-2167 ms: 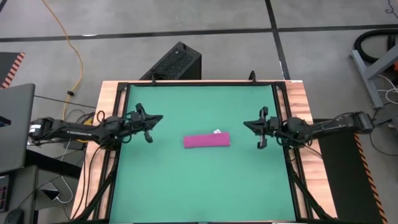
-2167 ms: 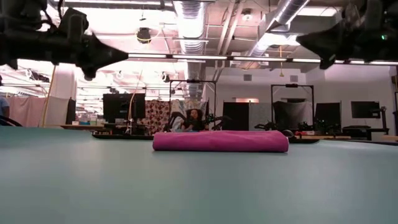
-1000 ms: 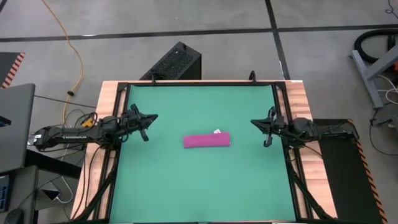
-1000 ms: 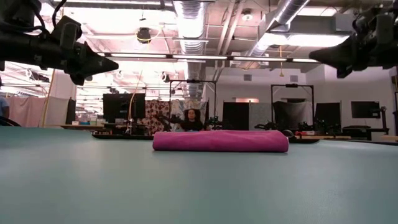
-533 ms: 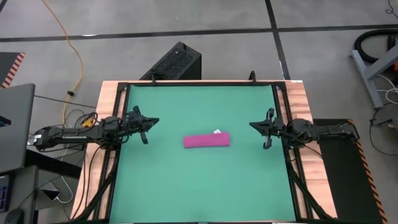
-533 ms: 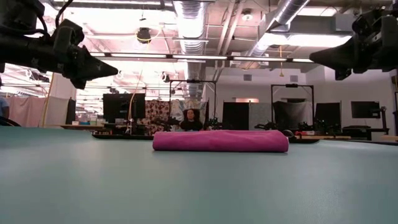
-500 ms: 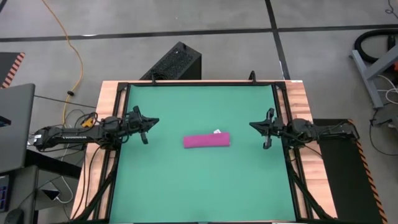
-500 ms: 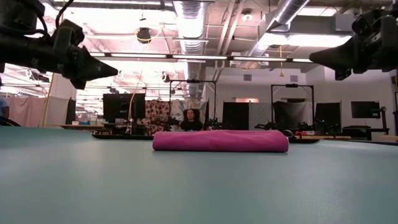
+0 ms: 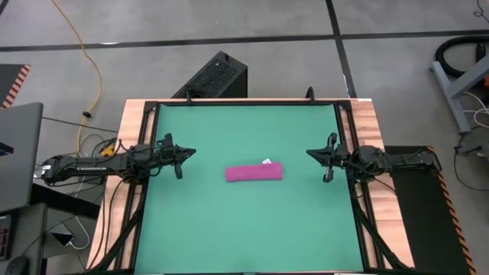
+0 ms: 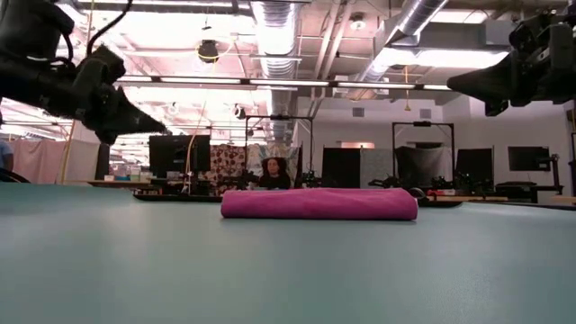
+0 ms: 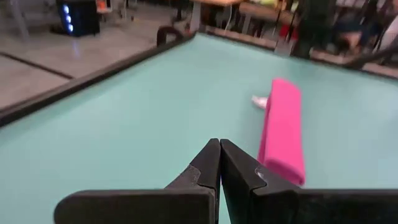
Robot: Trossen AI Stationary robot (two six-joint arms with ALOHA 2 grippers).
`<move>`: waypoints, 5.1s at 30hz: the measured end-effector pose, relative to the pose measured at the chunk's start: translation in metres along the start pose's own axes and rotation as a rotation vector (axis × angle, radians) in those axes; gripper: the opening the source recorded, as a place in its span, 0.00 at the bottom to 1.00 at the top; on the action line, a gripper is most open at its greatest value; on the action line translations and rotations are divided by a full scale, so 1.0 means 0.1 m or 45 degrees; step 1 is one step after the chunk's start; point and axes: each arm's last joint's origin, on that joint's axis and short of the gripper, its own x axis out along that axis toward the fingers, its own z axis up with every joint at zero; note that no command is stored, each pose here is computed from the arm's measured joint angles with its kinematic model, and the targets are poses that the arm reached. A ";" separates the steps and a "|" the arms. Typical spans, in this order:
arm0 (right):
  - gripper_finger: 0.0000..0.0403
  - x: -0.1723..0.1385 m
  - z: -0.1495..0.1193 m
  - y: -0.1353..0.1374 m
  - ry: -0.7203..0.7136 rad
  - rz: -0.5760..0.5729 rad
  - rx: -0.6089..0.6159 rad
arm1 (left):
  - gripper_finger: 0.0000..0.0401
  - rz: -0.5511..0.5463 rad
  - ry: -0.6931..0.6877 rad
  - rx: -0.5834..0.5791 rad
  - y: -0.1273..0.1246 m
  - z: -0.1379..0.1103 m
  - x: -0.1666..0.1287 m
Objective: Roll towel into tight, uniform cylinder
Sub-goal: Return to Home Position
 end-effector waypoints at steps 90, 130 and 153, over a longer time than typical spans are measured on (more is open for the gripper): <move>0.04 0.00 -0.01 0.00 0.010 0.007 -0.002 | 0.00 -0.041 -0.247 0.011 0.02 0.17 -0.21; 0.04 0.00 -0.01 0.00 0.010 0.008 -0.002 | 0.00 -0.041 -0.246 0.012 0.02 0.17 -0.21; 0.04 0.00 -0.01 0.00 0.010 0.008 -0.002 | 0.00 -0.041 -0.247 0.012 0.02 0.17 -0.21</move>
